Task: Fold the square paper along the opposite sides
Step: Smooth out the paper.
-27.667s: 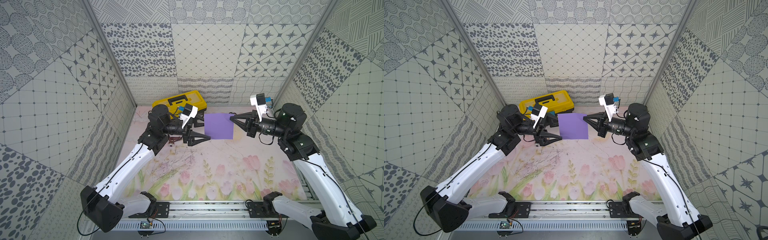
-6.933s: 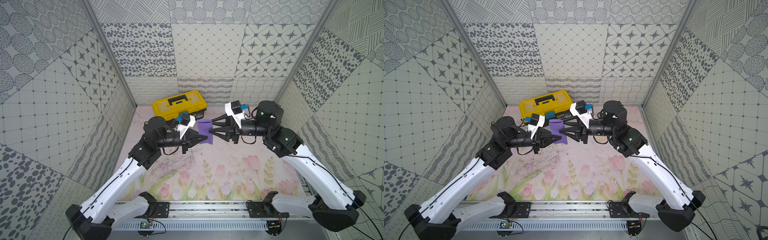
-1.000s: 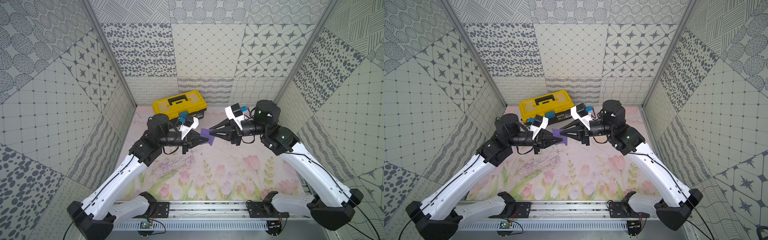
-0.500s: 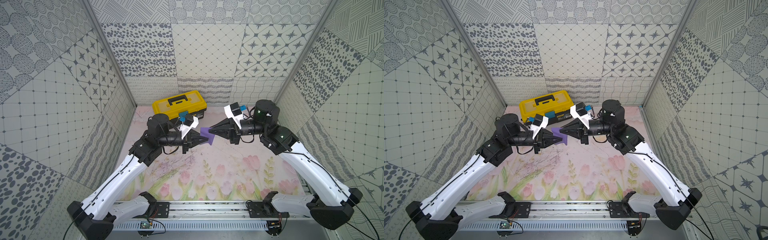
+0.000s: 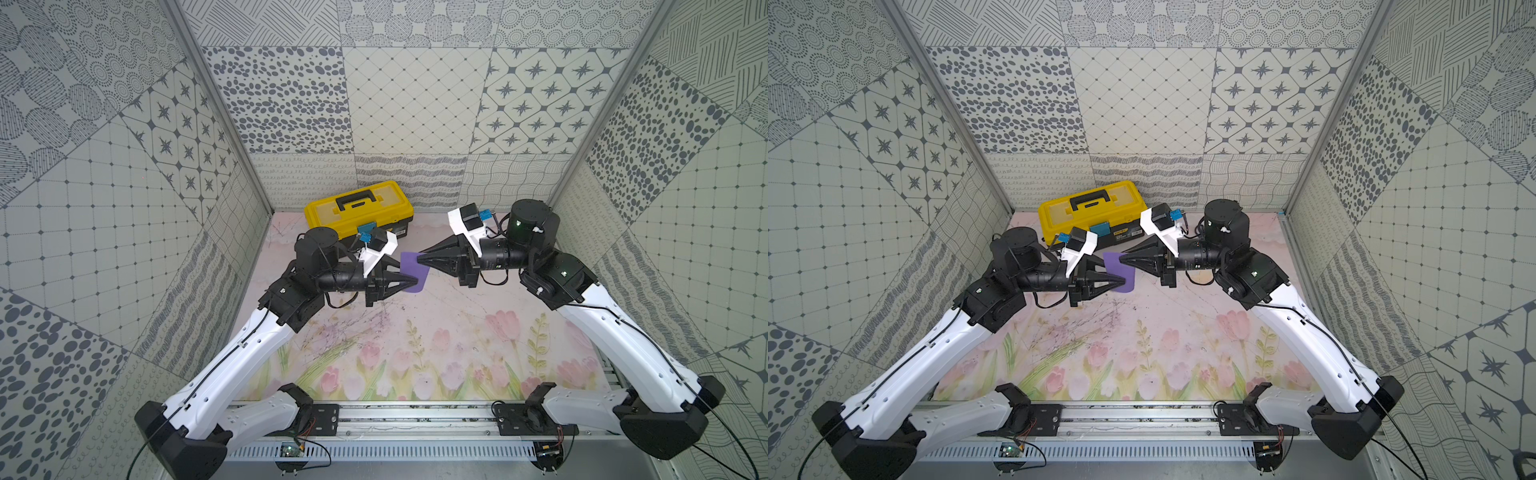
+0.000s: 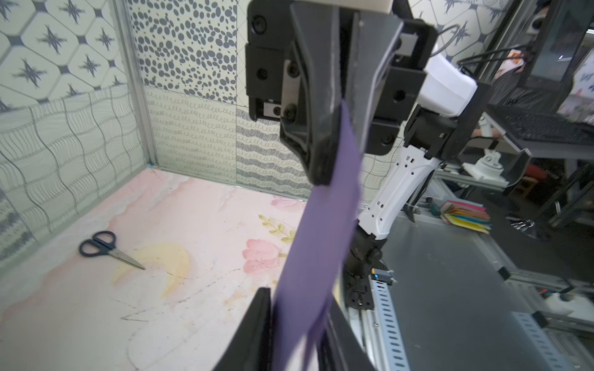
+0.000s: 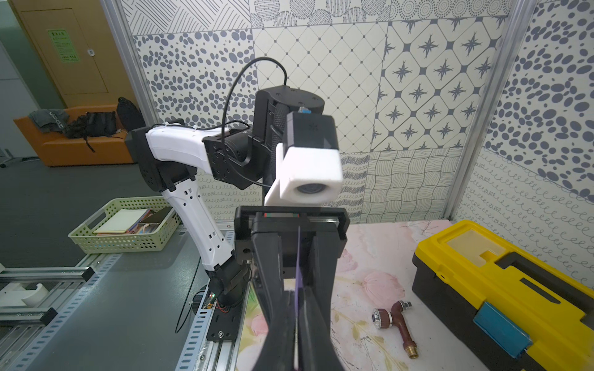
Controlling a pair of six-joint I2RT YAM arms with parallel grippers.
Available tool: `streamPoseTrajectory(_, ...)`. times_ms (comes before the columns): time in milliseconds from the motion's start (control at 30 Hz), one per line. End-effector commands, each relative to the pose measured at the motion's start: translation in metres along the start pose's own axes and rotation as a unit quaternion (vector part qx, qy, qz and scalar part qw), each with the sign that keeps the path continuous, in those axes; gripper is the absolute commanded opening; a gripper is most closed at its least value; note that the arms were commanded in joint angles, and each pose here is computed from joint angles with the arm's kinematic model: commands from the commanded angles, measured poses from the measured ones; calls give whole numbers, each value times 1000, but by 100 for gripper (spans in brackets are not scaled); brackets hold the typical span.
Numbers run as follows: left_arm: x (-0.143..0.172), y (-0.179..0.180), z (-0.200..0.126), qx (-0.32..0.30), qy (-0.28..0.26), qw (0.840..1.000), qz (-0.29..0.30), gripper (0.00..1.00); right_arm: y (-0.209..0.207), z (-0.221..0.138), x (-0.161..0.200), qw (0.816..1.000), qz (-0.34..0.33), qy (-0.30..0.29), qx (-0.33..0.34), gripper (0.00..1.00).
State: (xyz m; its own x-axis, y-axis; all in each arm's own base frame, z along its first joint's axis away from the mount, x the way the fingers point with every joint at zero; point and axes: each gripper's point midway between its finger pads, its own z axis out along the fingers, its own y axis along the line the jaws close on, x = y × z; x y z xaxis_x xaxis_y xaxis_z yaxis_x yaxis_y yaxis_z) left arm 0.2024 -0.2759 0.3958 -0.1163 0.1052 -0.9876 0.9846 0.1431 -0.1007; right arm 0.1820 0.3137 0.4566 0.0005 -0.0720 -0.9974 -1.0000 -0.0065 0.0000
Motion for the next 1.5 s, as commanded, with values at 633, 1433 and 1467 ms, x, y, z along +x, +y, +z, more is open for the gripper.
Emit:
streamPoseTrajectory(633, -33, -10, -12, -15, -48, 996, 79, 54, 3, 4, 1, 1000, 2, -3, -25, 14)
streamPoseTrajectory(1433, -28, -22, -33, -56, -30, 990, 126, 63, 3, 4, 5, 1000, 0, 3, -24, 14)
streamPoseTrajectory(1467, -27, -21, -34, -62, -28, 989, 129, 63, 3, 4, 5, 1000, 0, 2, -24, 14)
